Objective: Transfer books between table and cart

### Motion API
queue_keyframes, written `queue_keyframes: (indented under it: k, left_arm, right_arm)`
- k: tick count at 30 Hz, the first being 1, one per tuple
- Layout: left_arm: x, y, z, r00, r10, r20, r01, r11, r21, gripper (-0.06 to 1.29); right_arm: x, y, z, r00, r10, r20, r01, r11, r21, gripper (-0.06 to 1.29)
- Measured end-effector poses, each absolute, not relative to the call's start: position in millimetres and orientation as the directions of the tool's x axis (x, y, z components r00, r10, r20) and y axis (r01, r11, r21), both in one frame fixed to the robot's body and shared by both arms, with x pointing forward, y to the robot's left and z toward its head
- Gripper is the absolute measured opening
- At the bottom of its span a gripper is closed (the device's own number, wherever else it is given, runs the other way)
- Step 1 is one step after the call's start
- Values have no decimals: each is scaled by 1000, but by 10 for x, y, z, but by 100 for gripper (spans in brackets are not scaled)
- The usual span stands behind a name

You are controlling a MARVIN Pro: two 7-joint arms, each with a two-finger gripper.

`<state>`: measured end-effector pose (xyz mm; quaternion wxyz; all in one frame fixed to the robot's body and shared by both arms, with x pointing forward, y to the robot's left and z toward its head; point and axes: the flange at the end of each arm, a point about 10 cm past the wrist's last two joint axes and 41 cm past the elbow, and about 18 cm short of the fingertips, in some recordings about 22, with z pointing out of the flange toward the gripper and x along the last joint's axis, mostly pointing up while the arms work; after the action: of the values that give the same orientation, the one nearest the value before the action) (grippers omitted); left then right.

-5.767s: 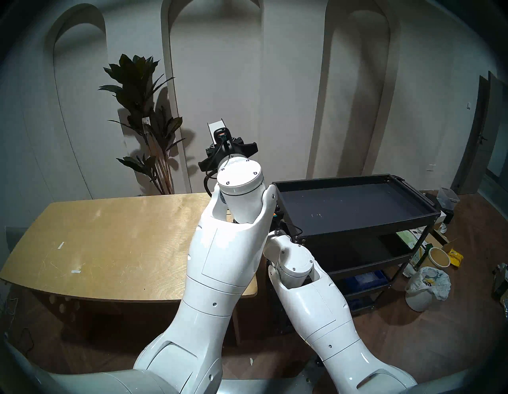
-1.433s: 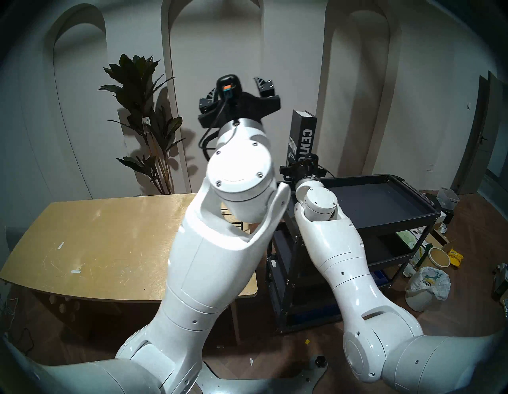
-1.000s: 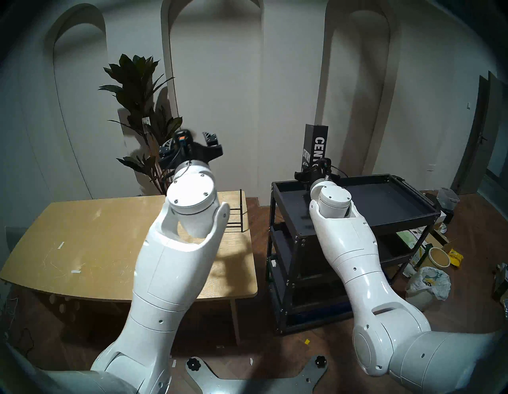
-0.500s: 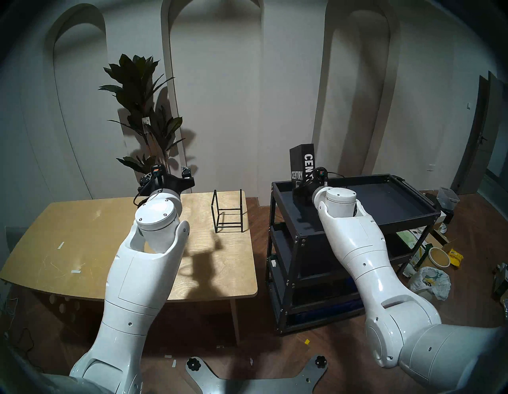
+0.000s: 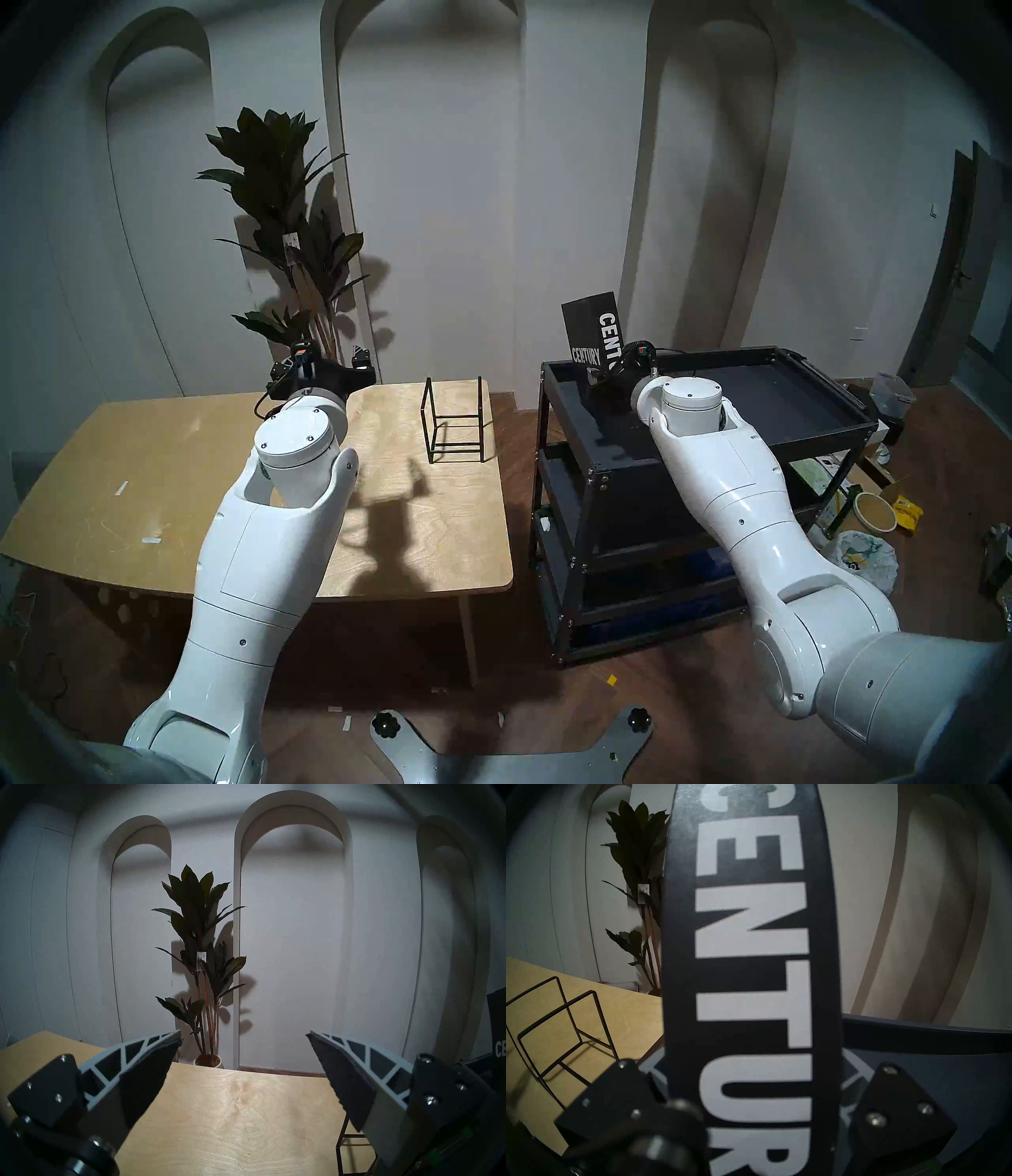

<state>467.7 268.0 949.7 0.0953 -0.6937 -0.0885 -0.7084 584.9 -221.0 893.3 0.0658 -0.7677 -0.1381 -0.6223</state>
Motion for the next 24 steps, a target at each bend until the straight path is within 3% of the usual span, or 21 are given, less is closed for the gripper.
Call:
queue_keyframes:
  k: [12, 24]
  left_arm:
    - [4651, 2708, 9424, -9, -35, 999, 271, -962, -32, 123]
    - [4609, 2723, 9378, 9, -40, 999, 292, -955, -41, 123]
  right_arm:
    - [5809, -2429, 8771, 176, 54, 983, 284, -959, 2, 62]
    - [5795, -2331, 8711, 285, 70, 956, 244, -970, -1, 61]
